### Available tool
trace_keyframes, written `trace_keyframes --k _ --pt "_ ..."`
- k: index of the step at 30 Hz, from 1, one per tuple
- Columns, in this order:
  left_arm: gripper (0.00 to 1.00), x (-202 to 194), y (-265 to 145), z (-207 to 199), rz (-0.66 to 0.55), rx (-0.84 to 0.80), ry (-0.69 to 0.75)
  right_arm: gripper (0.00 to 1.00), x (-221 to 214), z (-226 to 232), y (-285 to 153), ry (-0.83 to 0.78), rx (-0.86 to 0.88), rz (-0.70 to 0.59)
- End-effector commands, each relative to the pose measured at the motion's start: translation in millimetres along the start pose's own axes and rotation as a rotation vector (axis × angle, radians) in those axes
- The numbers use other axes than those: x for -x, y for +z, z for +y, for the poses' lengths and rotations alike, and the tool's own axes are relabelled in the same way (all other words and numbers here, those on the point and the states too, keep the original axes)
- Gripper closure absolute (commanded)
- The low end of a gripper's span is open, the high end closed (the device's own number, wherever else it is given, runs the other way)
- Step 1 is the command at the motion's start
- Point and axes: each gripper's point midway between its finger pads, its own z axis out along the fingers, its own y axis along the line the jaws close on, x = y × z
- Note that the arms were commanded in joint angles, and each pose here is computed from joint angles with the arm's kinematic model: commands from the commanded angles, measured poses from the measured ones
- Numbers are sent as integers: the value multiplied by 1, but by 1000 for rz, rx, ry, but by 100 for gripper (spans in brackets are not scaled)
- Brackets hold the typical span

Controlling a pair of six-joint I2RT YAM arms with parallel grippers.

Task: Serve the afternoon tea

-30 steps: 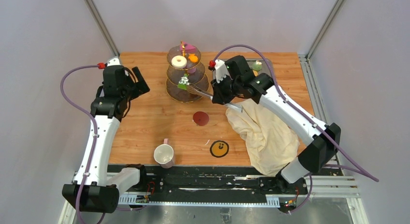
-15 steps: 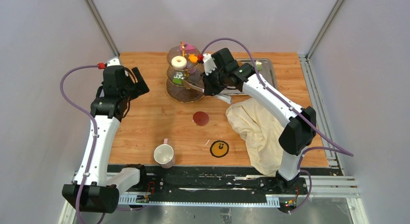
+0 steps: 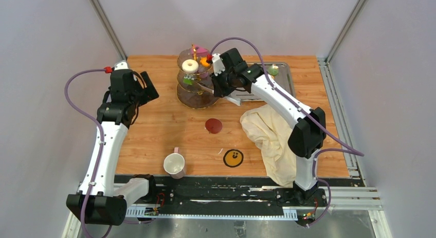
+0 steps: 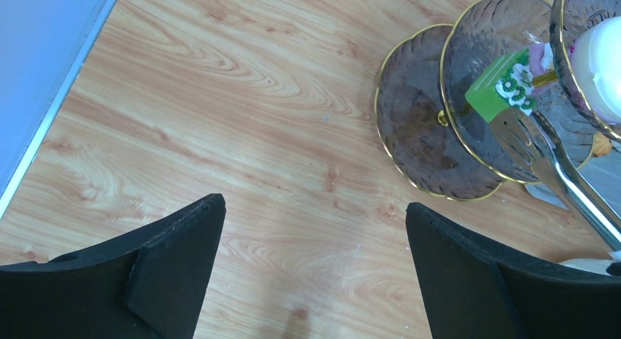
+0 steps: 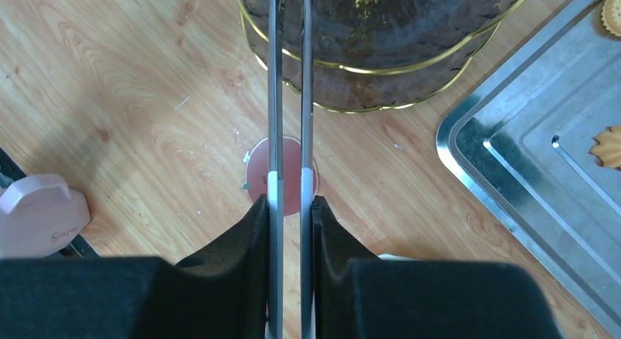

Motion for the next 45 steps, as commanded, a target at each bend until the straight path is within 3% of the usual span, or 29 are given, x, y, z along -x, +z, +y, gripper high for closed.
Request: trace_keyframes --k 1,4,9,26,35,38,45 --pt "2 3 2 2 -12 10 8 90 24 -8 4 24 -22 -67" --pt "2 4 2 3 -14 15 13 75 25 -7 4 27 -18 -70" --pt "2 3 3 3 -10 12 13 66 23 -7 2 26 -19 -71" --pt "2 2 5 -2 -7 -6 -2 63 14 -10 -37 9 -76 -93" --pt "2 6 -1 -3 -22 -16 -11 69 -11 -18 -72 -4 -140 -79" --pt "2 6 -2 -2 -28 -15 -12 73 -20 -34 -92 20 -223 -94" --pt "2 4 -2 -2 -24 -17 -12 74 -45 -95 -146 169 -366 -175"
